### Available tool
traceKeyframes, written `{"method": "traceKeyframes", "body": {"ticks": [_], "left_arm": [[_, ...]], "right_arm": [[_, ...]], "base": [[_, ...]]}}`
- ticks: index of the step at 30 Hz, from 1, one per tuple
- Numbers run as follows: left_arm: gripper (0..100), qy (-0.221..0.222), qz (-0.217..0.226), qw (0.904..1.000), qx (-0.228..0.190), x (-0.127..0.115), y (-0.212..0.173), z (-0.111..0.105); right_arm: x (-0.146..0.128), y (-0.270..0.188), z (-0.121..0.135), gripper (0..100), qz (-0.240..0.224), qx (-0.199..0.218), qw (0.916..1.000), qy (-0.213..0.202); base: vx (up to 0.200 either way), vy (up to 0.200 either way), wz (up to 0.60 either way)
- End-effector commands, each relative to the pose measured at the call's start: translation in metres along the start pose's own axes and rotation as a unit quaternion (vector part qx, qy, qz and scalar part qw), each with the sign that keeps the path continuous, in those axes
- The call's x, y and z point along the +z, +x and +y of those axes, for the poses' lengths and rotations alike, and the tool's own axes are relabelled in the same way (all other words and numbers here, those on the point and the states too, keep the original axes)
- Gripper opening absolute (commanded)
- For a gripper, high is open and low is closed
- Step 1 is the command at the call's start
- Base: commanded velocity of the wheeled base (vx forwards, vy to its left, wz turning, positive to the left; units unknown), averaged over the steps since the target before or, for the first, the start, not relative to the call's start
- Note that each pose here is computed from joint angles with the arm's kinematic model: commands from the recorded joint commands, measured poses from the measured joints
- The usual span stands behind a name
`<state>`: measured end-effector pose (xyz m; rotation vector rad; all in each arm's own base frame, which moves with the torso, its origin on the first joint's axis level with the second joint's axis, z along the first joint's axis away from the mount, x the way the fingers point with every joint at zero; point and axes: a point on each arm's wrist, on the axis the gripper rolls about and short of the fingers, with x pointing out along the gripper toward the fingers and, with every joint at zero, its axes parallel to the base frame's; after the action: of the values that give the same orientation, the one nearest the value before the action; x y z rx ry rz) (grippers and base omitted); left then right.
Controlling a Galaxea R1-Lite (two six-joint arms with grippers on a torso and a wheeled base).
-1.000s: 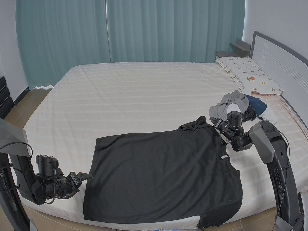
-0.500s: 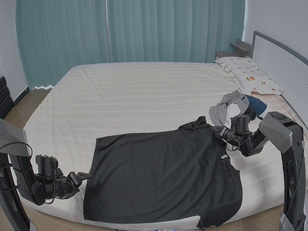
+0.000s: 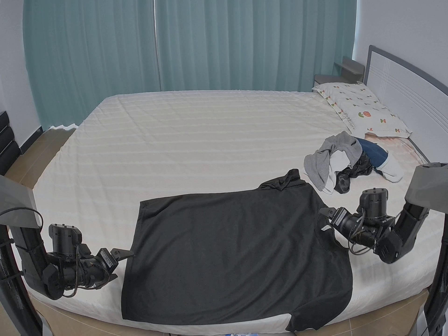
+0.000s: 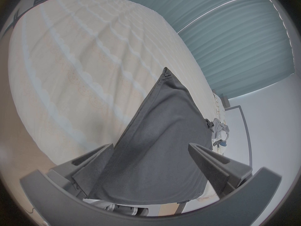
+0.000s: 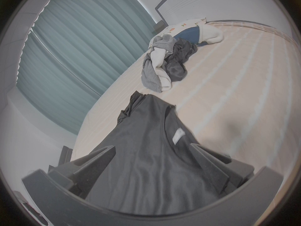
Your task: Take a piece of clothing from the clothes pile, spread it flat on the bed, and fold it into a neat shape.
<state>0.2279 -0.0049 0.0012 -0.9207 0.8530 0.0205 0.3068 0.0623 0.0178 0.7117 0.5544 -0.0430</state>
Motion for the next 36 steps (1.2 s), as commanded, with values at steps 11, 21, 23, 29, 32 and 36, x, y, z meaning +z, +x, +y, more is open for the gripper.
{"method": "traceKeyframes", "body": {"ticks": [11, 21, 23, 29, 32, 36], "left_arm": [[100, -0.001, 0.023, 0.9996, -0.016, -0.008, -0.005, -0.004], [100, 0.003, 0.025, 0.9995, -0.016, -0.009, -0.004, -0.004], [100, 0.003, 0.024, 0.9995, -0.017, -0.008, -0.004, -0.005], [100, 0.003, 0.025, 0.9995, -0.017, -0.008, -0.004, -0.005], [100, 0.004, 0.025, 0.9995, -0.018, -0.008, -0.003, -0.005], [100, 0.004, 0.024, 0.9995, -0.018, -0.008, -0.003, -0.005]], "right_arm": [[-0.05, -0.079, -0.028, 100, 0.066, 0.018, 0.9938, 0.088], [-0.045, -0.078, -0.028, 100, 0.058, 0.026, 0.9931, 0.099], [-0.039, -0.075, -0.025, 100, 0.048, 0.039, 0.9952, 0.075], [-0.049, -0.069, -0.034, 100, 0.071, 0.015, 0.9962, 0.049], [-0.047, -0.07, -0.035, 100, 0.068, 0.014, 0.9963, 0.05], [-0.049, -0.074, -0.037, 100, 0.073, 0.009, 0.997, 0.025]], "base": [[0.0, 0.0, 0.0], [0.0, 0.0, 0.0], [0.0, 0.0, 0.0], [0.0, 0.0, 0.0], [-0.2, 0.0, 0.0], [-0.2, 0.0, 0.0]]}}
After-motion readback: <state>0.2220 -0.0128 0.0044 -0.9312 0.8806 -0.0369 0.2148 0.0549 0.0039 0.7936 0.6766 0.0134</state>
